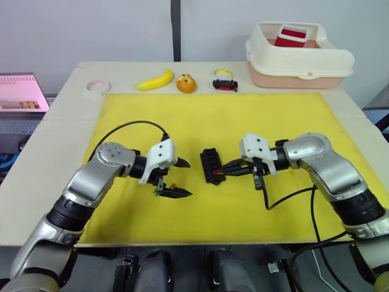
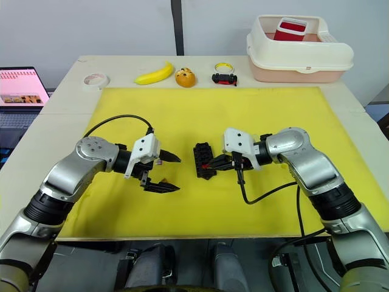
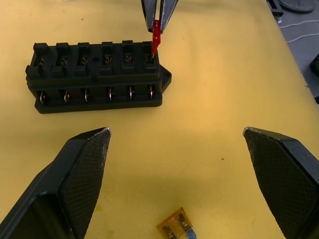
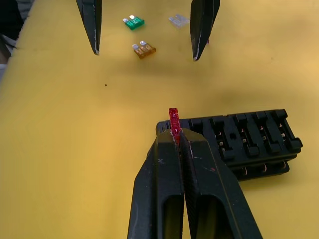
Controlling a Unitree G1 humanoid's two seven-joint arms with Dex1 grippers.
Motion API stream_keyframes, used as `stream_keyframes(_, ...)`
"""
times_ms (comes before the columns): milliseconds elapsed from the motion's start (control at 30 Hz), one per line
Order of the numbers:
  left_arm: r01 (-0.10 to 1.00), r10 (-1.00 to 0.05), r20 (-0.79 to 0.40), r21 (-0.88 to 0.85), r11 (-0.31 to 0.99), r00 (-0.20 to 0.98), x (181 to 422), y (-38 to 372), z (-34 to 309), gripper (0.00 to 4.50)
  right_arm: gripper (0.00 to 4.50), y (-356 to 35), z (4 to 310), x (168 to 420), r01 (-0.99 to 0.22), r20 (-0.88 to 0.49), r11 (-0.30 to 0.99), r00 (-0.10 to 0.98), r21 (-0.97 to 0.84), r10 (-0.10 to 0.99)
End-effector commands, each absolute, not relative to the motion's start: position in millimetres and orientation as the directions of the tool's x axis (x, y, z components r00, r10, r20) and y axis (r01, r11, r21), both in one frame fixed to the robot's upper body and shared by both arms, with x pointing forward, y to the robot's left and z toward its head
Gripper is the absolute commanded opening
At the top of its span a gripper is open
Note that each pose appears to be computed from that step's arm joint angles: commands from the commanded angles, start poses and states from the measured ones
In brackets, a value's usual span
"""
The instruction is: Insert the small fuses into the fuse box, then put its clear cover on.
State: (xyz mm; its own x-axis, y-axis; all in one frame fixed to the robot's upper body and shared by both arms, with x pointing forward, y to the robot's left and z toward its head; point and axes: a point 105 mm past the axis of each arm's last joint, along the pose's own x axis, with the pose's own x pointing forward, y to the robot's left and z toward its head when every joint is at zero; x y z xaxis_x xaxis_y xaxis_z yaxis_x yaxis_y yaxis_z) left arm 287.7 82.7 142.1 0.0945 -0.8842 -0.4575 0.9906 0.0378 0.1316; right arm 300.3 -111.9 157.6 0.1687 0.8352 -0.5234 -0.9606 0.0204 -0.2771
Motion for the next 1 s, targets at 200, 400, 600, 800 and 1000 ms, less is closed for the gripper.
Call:
stream_keyframes(200, 0.986, -0.888, -0.45, 0.168, 0.014, 0.089, 284, 80, 151, 4.47, 0.0, -114, 166, 305, -0.943, -0.527, -0.004, 0.182, -0.333, 0.83)
stream_keyframes(400, 0.985, -0.888, -0.45, 0.17, 0.019, 0.095, 284, 81, 151, 4.47, 0.0, -111, 165, 304, -0.943, -0.532, -0.023, 0.168, -0.333, 0.83)
stream_keyframes(600, 0.985, -0.888, -0.45, 0.17, 0.023, 0.099, 284, 82, 152, 4.47, 0.0, -108, 161, 301, -0.946, -0.557, -0.061, 0.135, -0.319, 0.82)
stream_keyframes(800, 0.985, -0.887, -0.449, 0.172, 0.032, 0.107, 285, 82, 152, 4.47, 0.0, -102, 160, 301, -0.947, -0.559, -0.084, 0.111, -0.311, 0.822)
stream_keyframes(1000, 0.984, -0.887, -0.448, 0.173, 0.038, 0.113, 285, 82, 152, 4.47, 0.0, -99, 158, 303, -0.944, -0.562, -0.089, 0.111, -0.316, 0.82)
